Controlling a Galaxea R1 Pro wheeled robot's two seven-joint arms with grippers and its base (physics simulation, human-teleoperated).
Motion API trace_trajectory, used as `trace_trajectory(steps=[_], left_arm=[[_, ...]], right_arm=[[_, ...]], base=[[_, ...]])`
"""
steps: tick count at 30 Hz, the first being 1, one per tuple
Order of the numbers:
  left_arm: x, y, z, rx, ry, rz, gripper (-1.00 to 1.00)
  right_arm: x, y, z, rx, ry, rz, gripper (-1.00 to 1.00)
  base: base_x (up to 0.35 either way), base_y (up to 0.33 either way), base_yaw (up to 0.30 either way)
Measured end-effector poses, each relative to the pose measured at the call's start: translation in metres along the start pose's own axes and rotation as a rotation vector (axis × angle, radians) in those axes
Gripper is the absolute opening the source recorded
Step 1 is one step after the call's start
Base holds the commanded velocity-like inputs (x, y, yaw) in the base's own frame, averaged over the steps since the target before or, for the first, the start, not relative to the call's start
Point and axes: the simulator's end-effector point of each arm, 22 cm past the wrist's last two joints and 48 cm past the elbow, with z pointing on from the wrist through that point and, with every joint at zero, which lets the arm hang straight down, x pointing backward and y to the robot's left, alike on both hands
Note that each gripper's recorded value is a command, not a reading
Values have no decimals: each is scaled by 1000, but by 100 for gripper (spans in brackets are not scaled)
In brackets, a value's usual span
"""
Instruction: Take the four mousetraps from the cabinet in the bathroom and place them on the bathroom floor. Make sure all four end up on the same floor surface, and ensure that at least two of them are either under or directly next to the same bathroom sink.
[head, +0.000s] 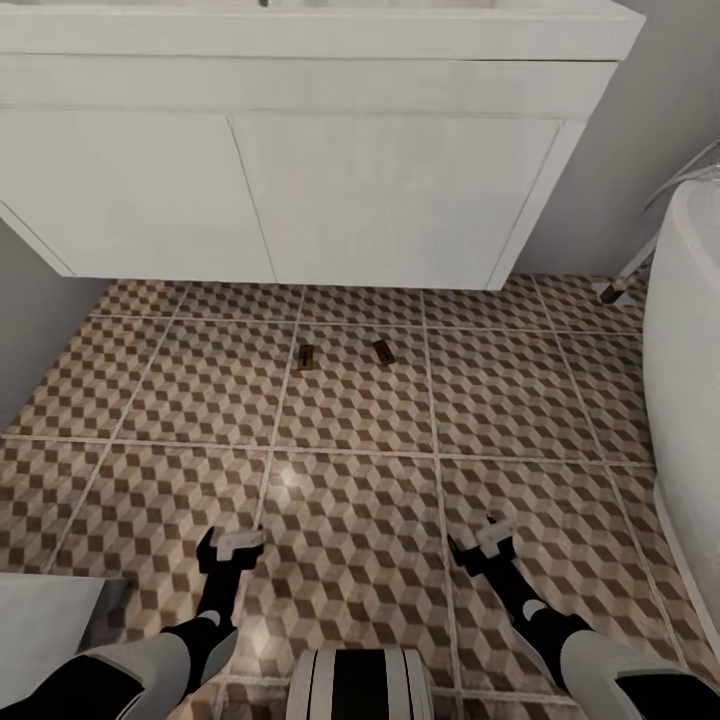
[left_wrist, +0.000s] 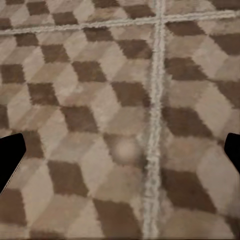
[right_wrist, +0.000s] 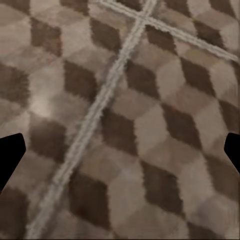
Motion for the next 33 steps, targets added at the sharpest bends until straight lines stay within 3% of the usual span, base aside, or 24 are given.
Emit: trace_trajectory(steps=[10,15,18,23,33], left_arm=[[14,21,-24,-15,9,17,100],[23,28,-38,1,10,25,100],[35,45,-48,1,19,43,100],[43,63,-61,-6,18,61,100],[49,76,-88,-9,-13,66,100]], right_arm=[[24,0,-36,5,0,1,100],[27,-4,-55,39,-39,42,100],[38,-7,-68,69,-35,80,100],[44,-7,-80,87,-31,101,100],[34,-8,-94,96,-73,106,100]], base=[[0,0,0],[0,0,0],[0,0,0],[0,0,0],[0,0,0]])
